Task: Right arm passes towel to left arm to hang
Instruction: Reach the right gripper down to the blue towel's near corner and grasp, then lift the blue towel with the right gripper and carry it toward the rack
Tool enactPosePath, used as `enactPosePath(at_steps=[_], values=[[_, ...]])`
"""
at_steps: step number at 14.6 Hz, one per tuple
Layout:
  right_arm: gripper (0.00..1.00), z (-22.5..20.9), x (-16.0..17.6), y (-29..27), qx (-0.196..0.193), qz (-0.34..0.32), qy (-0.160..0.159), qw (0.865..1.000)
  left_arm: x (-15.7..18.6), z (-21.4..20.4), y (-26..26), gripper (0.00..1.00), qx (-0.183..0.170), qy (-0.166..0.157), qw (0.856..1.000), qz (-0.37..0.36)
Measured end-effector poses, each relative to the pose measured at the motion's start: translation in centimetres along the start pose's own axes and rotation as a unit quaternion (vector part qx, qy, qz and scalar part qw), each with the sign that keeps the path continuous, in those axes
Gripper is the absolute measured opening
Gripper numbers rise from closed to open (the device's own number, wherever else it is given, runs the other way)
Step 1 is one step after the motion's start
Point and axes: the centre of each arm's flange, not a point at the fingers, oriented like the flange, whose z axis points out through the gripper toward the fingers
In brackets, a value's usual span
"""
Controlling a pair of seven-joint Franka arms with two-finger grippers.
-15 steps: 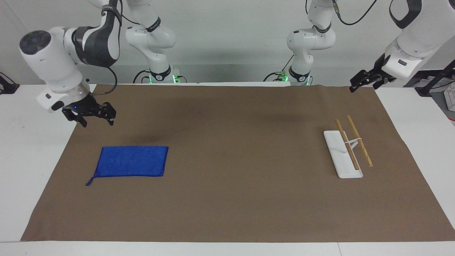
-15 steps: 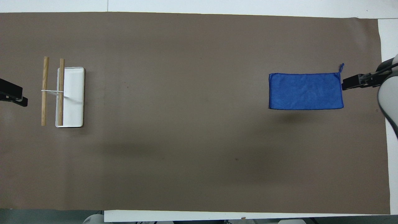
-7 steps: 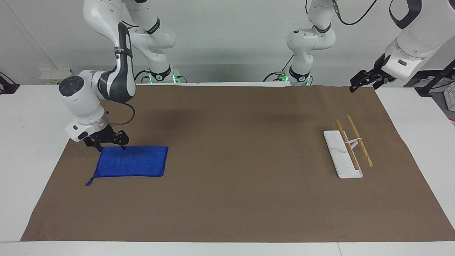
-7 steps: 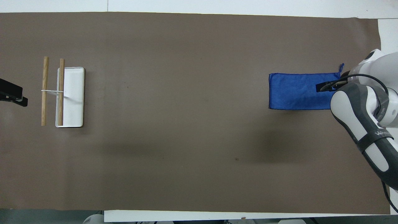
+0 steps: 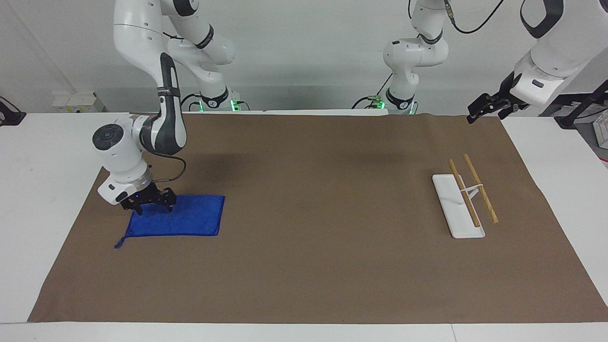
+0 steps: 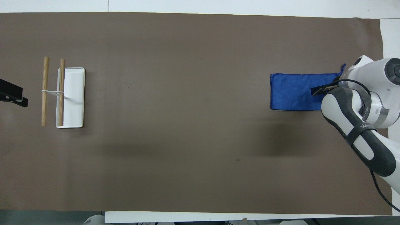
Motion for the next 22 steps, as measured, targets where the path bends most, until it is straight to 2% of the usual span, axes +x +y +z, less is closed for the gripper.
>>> enactPosePath(at_steps=[7,11,16,18,20,22], values=[[0.93,0.9,-0.2,-0.6,0.002,-0.004,0.0,1.0,0.0,0.0,0.0,1.0,0.0,0.0,1.0,0.0],[0.85,1.3,-0.4,-0.9,0.003,-0.005,-0.005,1.0,0.0,0.0,0.0,1.0,0.0,0.0,1.0,0.0],[0.81,1.5,-0.6,-1.0,0.004,-0.005,-0.006,1.0,0.0,0.0,0.0,1.0,0.0,0.0,1.0,0.0],[0.63,1.3,-0.5,-1.2,0.005,-0.006,-0.004,1.0,0.0,0.0,0.0,1.0,0.0,0.0,1.0,0.0],[0.36,1.1,-0.5,-1.1,0.005,-0.006,-0.002,1.0,0.0,0.0,0.0,1.0,0.0,0.0,1.0,0.0],[0.17,1.0,-0.4,-1.1,0.005,-0.005,-0.001,1.0,0.0,0.0,0.0,1.0,0.0,0.0,1.0,0.0]])
